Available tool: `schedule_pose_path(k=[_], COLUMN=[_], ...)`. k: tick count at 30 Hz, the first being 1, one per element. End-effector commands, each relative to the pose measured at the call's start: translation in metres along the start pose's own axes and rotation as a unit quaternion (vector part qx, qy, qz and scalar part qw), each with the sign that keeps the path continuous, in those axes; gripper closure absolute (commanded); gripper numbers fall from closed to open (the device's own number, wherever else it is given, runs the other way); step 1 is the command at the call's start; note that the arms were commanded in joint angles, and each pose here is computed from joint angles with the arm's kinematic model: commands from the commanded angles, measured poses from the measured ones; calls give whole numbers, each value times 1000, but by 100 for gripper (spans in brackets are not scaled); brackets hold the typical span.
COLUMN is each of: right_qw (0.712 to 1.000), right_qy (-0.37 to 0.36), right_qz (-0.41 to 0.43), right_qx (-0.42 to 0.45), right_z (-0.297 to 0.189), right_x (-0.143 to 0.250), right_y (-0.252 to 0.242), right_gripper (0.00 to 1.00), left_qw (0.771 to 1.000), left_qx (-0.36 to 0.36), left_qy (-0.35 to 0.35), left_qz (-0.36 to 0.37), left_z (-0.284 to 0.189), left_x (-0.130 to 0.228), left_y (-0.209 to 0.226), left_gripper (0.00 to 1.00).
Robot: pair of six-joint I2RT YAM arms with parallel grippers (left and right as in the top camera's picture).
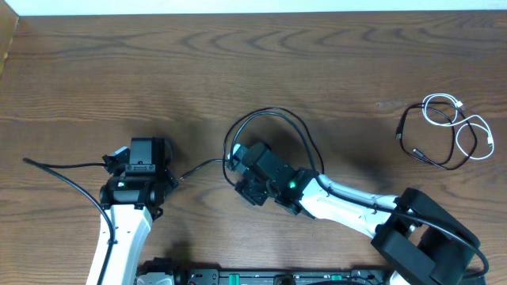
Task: Untangle cables
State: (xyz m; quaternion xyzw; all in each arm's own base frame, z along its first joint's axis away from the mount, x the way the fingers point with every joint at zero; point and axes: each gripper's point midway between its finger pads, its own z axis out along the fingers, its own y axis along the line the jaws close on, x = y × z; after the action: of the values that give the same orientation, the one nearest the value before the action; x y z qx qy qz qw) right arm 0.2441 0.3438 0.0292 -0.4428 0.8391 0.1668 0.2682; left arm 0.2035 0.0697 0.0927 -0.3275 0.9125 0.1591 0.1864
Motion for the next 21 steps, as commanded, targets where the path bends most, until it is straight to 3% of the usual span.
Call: schedule_pose_path(k=[1, 5, 6, 7, 10, 18, 21], right_qw=[999, 993, 992, 992, 992, 992, 994], right_qy=[12, 36, 41, 43, 45, 61, 78], right_qz=[-50, -102, -107, -107, -107, -94, -58], right_qx=[-12, -46, -48, -49, -49, -55, -52], right_z=[-1, -3, -3, -3, -3, -6, -13], right_x=[7, 21, 23, 25, 26, 29, 22], right_y=[3, 14, 14, 14, 14, 15, 11], right_gripper=[44, 53, 90, 99, 99, 65, 62], left_qw=[1000, 1000, 1000, 1000, 1000, 1000, 1000], left_qx=[-9, -9, -9, -9, -9, -9, -9], left_qy=[-6, -6, -6, -6, -6, -6, -6], left_qz=[-6, -6, -6, -6, -6, -6, -6], left_z=[-1, -1, -1, -1, -1, -1, -1], left_x=[-3, -3, -3, -3, -3, -3, -3], left_y=[4, 4, 4, 4, 4, 4, 4], left_gripper=[2, 2, 2, 2, 2, 2, 2])
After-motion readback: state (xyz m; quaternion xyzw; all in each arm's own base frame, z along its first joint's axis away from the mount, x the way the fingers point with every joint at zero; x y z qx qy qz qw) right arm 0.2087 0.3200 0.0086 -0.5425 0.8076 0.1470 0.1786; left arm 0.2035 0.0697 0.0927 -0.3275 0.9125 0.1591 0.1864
